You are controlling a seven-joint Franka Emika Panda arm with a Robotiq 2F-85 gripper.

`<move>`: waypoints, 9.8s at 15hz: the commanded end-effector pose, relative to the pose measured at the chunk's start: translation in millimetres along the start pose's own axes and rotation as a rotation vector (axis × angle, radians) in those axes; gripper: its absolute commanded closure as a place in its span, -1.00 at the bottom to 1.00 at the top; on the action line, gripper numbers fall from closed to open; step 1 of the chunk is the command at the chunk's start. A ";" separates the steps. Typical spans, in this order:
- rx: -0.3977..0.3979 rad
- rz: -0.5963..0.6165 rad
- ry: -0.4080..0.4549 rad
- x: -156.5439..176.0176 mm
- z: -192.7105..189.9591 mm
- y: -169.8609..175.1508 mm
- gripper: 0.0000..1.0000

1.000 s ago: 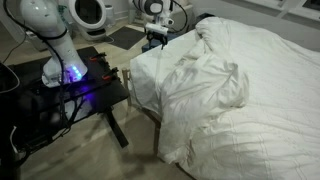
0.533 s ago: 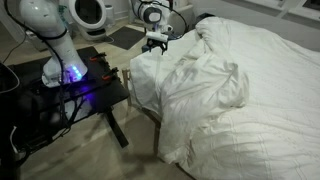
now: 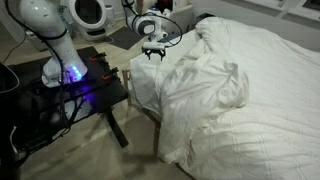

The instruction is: Straighten the bottom right corner of the bedsheet

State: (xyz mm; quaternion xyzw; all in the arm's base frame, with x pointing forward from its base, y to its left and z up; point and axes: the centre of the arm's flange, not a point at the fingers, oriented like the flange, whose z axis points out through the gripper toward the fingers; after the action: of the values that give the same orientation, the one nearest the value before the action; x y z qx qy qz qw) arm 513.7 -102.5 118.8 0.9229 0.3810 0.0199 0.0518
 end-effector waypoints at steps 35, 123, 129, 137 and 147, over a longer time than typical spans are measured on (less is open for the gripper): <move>0.055 0.118 -0.017 -14.9 72.0 -56.1 -1.00; -0.115 0.246 0.003 -61.9 71.7 -22.6 0.30; -0.037 0.286 -0.064 -57.8 66.7 -26.4 1.00; 0.213 0.302 -0.252 -44.9 45.7 -33.3 1.00; 0.366 0.318 -0.374 -50.4 46.7 -65.4 0.18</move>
State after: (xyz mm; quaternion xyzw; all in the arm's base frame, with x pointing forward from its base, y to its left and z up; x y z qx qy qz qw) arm 445.9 -98.2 58.6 0.9514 0.2143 -0.2154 -0.0494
